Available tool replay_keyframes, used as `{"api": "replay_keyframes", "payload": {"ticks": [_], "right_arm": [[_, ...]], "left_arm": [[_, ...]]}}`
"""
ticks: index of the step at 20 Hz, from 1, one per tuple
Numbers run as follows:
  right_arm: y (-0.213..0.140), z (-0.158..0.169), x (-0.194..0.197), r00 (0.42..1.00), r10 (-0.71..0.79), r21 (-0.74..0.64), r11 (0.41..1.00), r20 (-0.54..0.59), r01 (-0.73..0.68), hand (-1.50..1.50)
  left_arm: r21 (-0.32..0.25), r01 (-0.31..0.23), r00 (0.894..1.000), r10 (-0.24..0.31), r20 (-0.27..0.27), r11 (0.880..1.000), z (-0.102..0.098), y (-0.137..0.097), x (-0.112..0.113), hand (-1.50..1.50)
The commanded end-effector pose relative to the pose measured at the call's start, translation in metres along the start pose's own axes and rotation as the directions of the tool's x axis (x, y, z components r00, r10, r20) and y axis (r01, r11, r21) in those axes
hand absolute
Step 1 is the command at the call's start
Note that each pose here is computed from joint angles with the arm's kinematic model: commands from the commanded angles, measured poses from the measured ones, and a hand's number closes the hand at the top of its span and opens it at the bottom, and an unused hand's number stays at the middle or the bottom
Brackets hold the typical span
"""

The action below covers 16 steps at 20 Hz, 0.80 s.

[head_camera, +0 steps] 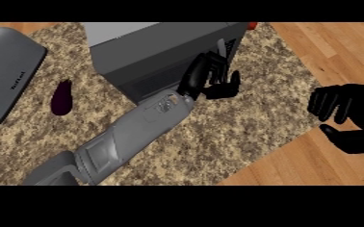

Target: Pick up the milk, place it into the microwave and close the microwave

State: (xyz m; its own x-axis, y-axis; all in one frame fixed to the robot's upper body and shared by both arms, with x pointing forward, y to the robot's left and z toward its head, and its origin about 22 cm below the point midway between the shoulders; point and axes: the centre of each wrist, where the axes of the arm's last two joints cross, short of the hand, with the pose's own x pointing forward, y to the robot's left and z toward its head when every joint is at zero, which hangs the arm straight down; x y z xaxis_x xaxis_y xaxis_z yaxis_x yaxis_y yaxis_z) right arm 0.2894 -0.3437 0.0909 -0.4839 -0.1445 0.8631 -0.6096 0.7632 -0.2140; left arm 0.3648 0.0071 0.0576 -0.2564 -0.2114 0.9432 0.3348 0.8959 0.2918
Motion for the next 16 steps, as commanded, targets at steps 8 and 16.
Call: {"api": "replay_keyframes", "payload": {"ticks": [8, 16], "right_arm": [[0.029, -0.031, 0.013, 0.995, -0.075, 0.242, 0.969, 0.064, 0.058, 1.50], [0.043, -0.038, 0.020, 0.992, -0.098, 0.282, 0.957, 0.078, 0.072, 1.50]], "left_arm": [[-0.010, -0.025, 0.997, 0.026, 0.073, 1.000, -0.012, -0.018, 0.028, 1.50], [0.023, -0.025, 0.996, 0.023, 0.084, 0.999, -0.010, -0.020, 0.026, 1.50]]}}
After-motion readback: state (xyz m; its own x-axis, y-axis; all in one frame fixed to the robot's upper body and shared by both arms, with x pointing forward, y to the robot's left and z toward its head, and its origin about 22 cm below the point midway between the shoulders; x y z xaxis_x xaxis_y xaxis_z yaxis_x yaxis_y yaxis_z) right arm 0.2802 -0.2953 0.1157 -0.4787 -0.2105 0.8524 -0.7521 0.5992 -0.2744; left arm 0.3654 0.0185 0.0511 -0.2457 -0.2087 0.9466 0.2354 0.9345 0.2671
